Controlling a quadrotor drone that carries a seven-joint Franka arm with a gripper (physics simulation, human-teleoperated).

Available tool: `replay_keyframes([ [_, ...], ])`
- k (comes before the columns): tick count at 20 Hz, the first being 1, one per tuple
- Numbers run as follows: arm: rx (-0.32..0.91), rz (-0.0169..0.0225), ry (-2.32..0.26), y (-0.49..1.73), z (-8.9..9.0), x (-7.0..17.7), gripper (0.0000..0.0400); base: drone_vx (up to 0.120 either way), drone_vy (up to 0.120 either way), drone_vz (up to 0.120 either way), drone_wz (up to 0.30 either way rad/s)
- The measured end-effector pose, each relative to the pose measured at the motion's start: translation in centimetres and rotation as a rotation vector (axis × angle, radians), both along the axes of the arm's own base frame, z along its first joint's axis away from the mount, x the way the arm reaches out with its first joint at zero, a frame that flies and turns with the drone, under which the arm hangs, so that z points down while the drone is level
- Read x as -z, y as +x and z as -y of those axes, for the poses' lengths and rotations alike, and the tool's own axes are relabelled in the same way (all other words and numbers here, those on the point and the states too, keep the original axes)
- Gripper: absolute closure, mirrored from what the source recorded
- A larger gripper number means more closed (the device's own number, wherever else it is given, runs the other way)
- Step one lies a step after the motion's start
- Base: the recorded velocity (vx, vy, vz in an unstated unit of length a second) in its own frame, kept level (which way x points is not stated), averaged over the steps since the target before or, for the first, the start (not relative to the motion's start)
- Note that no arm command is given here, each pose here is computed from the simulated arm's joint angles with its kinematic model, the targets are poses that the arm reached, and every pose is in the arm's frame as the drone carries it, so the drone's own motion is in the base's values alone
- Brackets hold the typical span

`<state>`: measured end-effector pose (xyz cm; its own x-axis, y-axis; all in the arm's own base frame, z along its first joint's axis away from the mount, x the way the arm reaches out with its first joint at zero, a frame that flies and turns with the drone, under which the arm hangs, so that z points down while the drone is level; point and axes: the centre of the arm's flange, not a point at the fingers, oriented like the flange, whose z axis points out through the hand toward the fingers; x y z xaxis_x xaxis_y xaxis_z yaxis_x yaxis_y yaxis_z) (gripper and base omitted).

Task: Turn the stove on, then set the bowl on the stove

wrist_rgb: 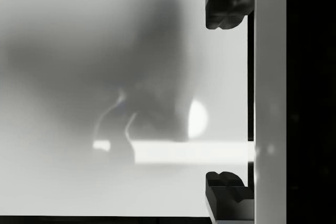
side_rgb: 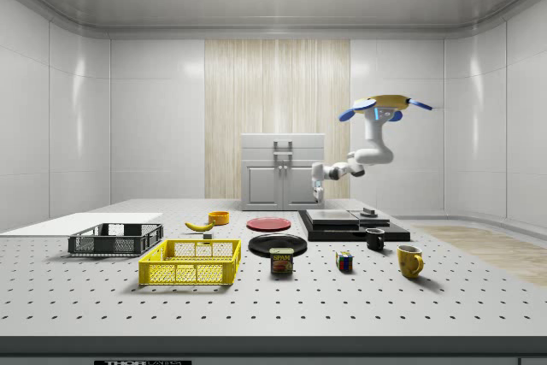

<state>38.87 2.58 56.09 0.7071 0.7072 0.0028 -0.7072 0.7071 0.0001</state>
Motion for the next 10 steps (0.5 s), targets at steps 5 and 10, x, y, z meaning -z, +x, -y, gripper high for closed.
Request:
replay_keyframes([
  [5,0.000,0.0000,0.000,0.00,0.00,0.00,0.0000,0.120,0.000,0.000,0.000],
  [10,0.000,0.0000,0.000,0.00,0.00,0.00,0.0000,0.120,0.000,0.000,0.000],
])
